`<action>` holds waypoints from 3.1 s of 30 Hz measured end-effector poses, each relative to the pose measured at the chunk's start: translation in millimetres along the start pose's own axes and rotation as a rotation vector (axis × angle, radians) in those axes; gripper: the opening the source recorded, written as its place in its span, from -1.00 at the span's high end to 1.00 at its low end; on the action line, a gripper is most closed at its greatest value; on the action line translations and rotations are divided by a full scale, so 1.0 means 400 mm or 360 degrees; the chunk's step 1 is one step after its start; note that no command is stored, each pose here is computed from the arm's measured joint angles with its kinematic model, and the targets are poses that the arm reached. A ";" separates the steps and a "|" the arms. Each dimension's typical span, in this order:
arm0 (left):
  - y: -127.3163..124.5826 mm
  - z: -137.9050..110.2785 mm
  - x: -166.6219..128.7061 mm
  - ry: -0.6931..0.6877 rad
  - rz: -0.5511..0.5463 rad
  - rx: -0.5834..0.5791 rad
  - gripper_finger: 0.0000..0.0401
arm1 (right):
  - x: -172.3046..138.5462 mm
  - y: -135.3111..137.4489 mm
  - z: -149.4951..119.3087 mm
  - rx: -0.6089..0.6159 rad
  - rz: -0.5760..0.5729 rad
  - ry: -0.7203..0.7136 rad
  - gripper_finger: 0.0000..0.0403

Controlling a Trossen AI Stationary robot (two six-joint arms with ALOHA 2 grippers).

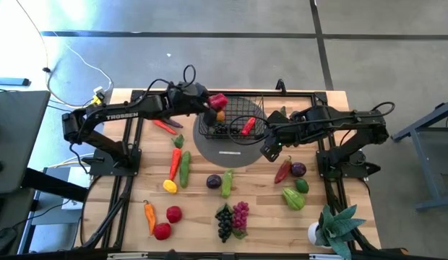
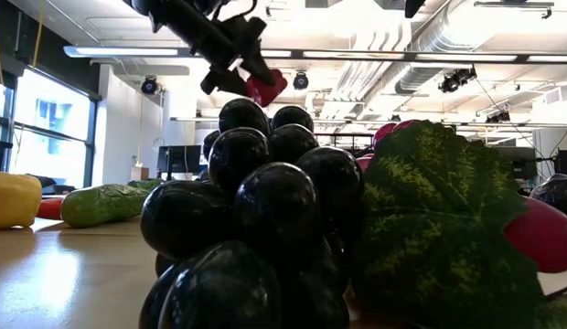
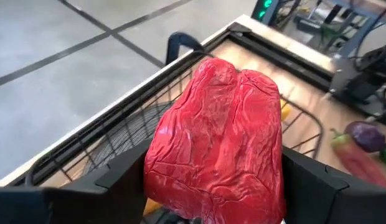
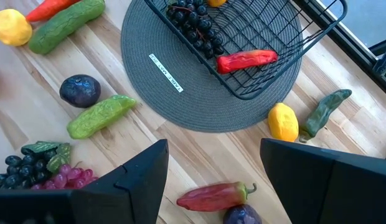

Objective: Build produce basket
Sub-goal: Put the red bell pepper into the black wire basket, then put the green chayote into the black wire basket

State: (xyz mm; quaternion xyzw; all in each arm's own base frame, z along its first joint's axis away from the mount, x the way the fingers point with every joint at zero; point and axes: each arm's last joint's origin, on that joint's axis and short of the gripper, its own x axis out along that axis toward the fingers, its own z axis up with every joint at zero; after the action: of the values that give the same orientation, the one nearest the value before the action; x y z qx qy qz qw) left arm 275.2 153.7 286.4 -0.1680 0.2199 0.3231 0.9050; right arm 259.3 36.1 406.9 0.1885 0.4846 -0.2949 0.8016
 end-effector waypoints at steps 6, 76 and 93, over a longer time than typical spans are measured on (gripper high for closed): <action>0.009 -0.022 0.042 0.0098 -0.0031 -0.0039 -0.42 | 0.000 0.000 0.000 0.0000 0.0000 0.0000 -0.18; -0.155 -0.107 -0.153 0.0525 -0.0395 0.0331 -0.83 | 0.092 0.118 -0.043 0.0072 0.0046 0.0446 -0.19; -0.153 -0.106 -0.152 0.0510 -0.0363 0.0352 -0.83 | 0.158 0.162 -0.131 -0.0008 -0.0090 0.0648 -0.41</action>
State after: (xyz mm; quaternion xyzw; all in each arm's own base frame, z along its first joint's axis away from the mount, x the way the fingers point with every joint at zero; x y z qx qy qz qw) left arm 261.0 58.6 291.1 -0.1407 0.3745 0.1618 0.9021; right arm 289.5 97.7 327.9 0.2286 0.6425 -0.2719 0.6790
